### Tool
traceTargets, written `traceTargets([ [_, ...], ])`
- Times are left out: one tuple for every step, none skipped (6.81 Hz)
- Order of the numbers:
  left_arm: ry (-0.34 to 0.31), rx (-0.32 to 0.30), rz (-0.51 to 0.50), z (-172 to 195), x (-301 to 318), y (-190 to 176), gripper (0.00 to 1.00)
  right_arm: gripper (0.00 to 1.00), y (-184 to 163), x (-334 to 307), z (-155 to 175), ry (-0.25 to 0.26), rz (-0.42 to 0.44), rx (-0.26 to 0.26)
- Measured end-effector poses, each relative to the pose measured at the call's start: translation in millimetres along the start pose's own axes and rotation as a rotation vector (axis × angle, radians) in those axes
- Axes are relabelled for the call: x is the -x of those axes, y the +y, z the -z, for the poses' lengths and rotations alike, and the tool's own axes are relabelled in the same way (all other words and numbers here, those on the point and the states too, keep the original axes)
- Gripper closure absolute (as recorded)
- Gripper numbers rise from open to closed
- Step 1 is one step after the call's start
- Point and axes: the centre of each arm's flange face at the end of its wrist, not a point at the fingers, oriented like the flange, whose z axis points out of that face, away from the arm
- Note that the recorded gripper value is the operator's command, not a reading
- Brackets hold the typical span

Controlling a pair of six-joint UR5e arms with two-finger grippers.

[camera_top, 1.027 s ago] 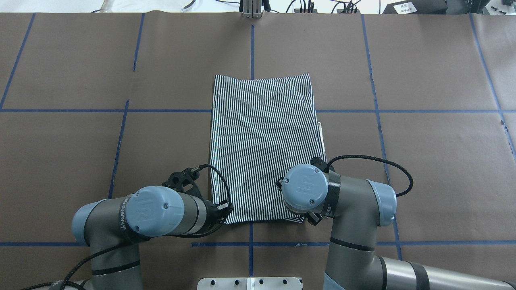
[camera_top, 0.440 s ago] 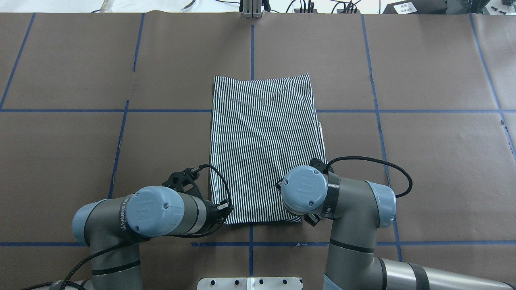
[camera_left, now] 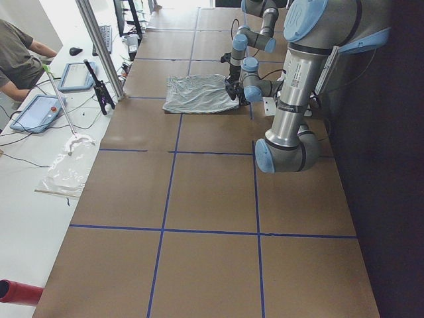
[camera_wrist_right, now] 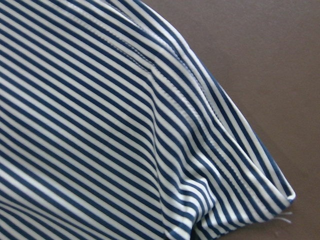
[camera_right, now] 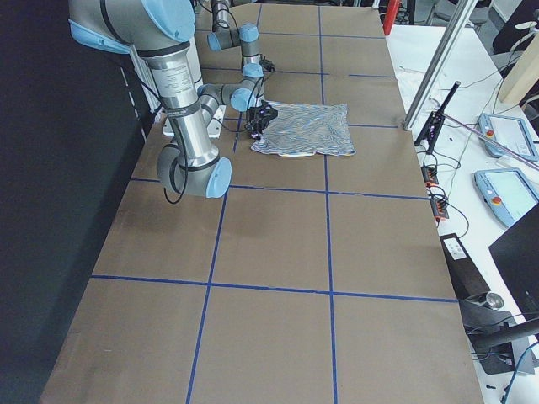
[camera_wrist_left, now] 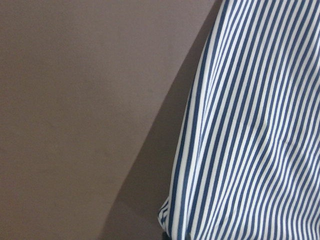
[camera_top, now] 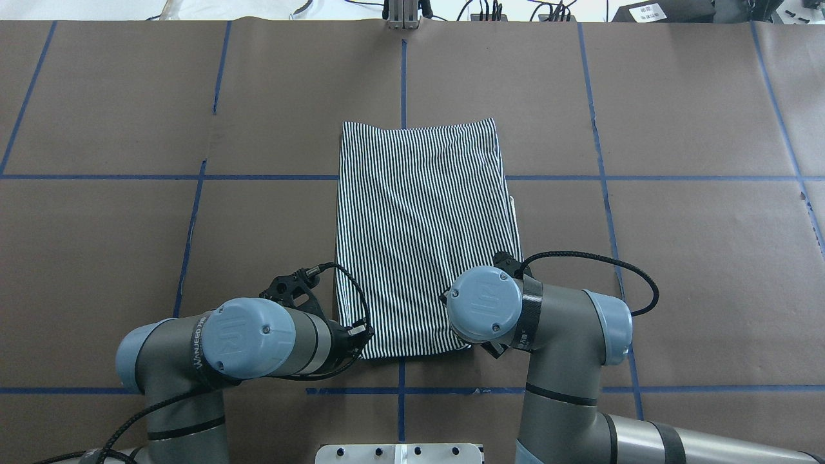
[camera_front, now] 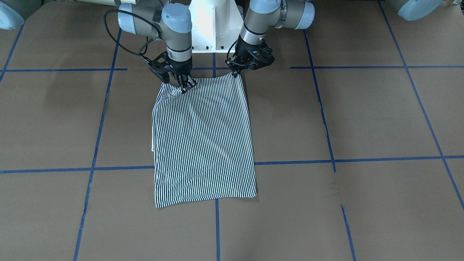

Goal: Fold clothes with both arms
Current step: 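Push both grippers across the folded shirt farther from the robot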

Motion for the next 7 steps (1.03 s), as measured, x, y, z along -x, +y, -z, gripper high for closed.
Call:
traceTargets([
  [0.001, 0.000, 0.000, 0, -1, 0, 1.00, 1.00, 1, 1, 2, -0.004, 0.001, 0.001],
  [0.006, 0.002, -0.001, 3, -2, 1, 1.00, 1.00, 2, 1, 6, -0.012, 0.002, 0.007],
  [0.018, 0.006, -0.003, 9, -3, 2, 1.00, 1.00, 1, 1, 14, -0.024, 0.006, 0.018],
  [0.038, 0.015, -0.006, 22, -5, 5, 1.00, 1.00, 0, -2, 24, -0.038, 0.010, 0.031],
  [0.050, 0.025, -0.010, 37, -5, 10, 1.00, 1.00, 0, -6, 36, -0.054, 0.017, 0.047],
  [0.049, 0.035, -0.016, 54, -5, 20, 1.00, 1.00, 5, -14, 49, -0.072, 0.030, 0.071],
  [0.039, 0.046, -0.024, 71, -3, 31, 1.00, 1.00, 15, -27, 64, -0.089, 0.051, 0.103],
])
